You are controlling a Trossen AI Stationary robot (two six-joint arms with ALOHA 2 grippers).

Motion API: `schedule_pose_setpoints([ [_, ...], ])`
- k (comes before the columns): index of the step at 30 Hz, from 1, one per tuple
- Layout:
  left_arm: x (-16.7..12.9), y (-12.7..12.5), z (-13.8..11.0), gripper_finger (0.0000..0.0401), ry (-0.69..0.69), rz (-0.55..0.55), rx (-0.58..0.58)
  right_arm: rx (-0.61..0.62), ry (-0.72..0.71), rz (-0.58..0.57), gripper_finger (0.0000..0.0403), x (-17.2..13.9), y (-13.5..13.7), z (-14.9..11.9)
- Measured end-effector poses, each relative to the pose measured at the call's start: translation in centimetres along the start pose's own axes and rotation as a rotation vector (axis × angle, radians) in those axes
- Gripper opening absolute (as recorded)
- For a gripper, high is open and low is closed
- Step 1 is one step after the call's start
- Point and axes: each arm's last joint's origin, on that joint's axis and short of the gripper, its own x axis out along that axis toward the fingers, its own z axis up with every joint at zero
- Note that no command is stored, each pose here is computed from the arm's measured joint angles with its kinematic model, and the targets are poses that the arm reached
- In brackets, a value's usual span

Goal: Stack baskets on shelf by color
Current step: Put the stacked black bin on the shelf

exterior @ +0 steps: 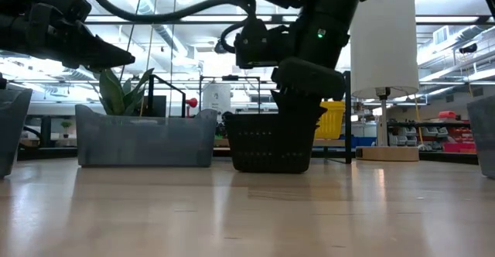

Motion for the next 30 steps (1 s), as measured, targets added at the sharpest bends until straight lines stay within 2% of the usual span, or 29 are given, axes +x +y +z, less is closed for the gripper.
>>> schedule_pose_setpoints([
  [5, 0.0, 0.0, 0.0, 0.0121, 0.000, 0.000, 0.000, -0.005, 0.007, 0.018, 0.0012, -0.1, 0.2, -0.1],
  [11, 0.0, 0.0, 0.0, 0.0121, 0.000, 0.000, 0.000, -0.007, 0.004, 0.026, 0.0025, -0.8, 0.2, -0.1],
  [17, 0.0, 0.0, 0.0, 0.0121, 0.000, 0.000, 0.000, -0.005, -0.005, 0.026, 0.0011, -1.7, -0.1, 0.0],
  [30, 0.0, 0.0, 0.0, 0.0121, 0.000, 0.000, 0.000, -0.011, -0.126, -0.025, 0.0012, -6.7, -1.3, 0.3],
])
